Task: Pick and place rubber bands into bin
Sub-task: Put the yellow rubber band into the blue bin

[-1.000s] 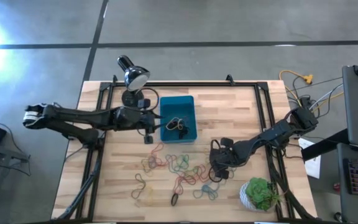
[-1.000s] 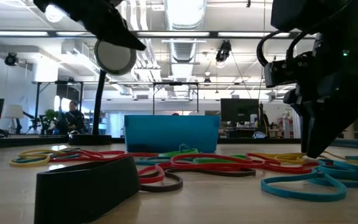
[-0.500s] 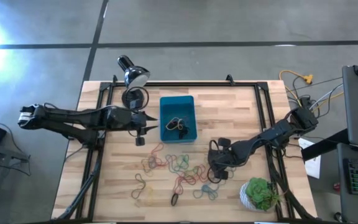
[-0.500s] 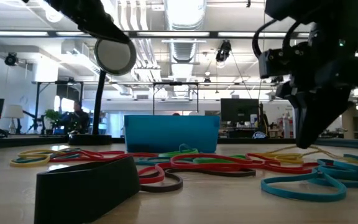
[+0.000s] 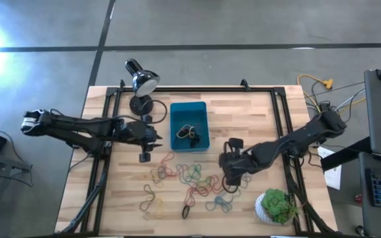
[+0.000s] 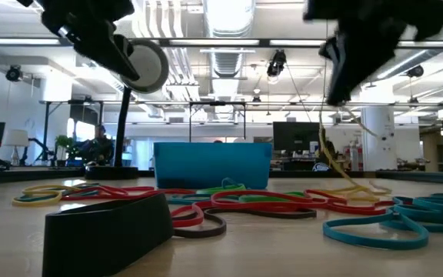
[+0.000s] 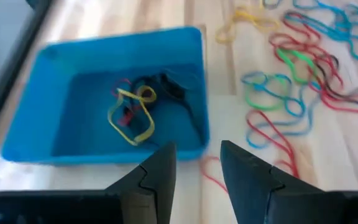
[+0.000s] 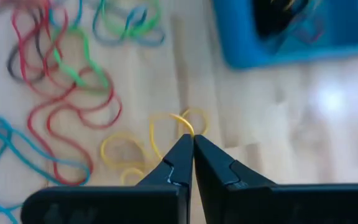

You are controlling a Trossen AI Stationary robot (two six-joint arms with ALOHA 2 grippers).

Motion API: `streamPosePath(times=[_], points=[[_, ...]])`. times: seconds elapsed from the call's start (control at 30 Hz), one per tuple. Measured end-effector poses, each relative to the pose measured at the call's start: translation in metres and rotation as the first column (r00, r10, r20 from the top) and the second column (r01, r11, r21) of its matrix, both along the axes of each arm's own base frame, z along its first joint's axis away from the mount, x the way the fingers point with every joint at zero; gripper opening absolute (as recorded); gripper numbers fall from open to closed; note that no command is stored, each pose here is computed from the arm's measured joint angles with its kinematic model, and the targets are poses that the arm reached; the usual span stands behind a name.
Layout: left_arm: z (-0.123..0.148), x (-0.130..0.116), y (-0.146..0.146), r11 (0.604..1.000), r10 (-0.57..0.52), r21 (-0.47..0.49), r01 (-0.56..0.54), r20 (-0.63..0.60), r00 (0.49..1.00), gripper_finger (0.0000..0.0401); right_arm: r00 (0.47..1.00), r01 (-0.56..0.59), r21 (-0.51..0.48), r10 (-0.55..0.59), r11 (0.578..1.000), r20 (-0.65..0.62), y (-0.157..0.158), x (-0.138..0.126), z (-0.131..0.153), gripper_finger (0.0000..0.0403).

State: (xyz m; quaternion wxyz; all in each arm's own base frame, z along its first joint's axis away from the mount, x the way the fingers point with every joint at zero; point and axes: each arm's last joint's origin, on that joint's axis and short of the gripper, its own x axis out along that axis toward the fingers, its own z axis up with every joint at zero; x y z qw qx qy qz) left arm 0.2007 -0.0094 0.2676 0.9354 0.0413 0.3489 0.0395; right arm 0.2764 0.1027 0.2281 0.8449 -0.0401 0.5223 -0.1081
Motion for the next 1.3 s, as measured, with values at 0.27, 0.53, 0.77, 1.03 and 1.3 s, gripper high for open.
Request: streamPosePath(times=[0.27, 0.53, 0.77, 1.03, 1.3], points=[[-0.020, 0.001, -0.015, 0.995, -0.054, -0.087, 0.047, -0.076, 0.996, 0.0112, 0.987, -0.059, -0.115, 0.075, 0.992, 0.139, -0.009, 0.009, 0.053, 0.0008], [-0.051, -0.010, -0.030, 0.983, -0.031, -0.184, 0.003, -0.147, 0.989, 0.0112, 0.978, -0.077, -0.203, 0.113, 0.976, 0.175, -0.035, 0.026, 0.081, 0.0008], [-0.067, -0.014, -0.046, 0.968, -0.066, -0.248, 0.039, -0.102, 0.993, 0.0112, 0.964, -0.068, -0.270, 0.133, 0.960, 0.230, -0.063, 0.041, 0.098, 0.0008], [-0.080, -0.017, -0.054, 0.954, -0.075, -0.294, 0.057, -0.050, 0.996, 0.0112, 0.954, -0.045, -0.330, 0.138, 0.943, 0.265, -0.089, 0.046, 0.126, 0.0008], [-0.083, -0.017, -0.054, 0.953, -0.076, -0.298, 0.062, -0.034, 0.997, 0.0112, 0.936, -0.026, -0.354, 0.148, 0.935, 0.320, -0.097, 0.044, 0.157, 0.0008]])
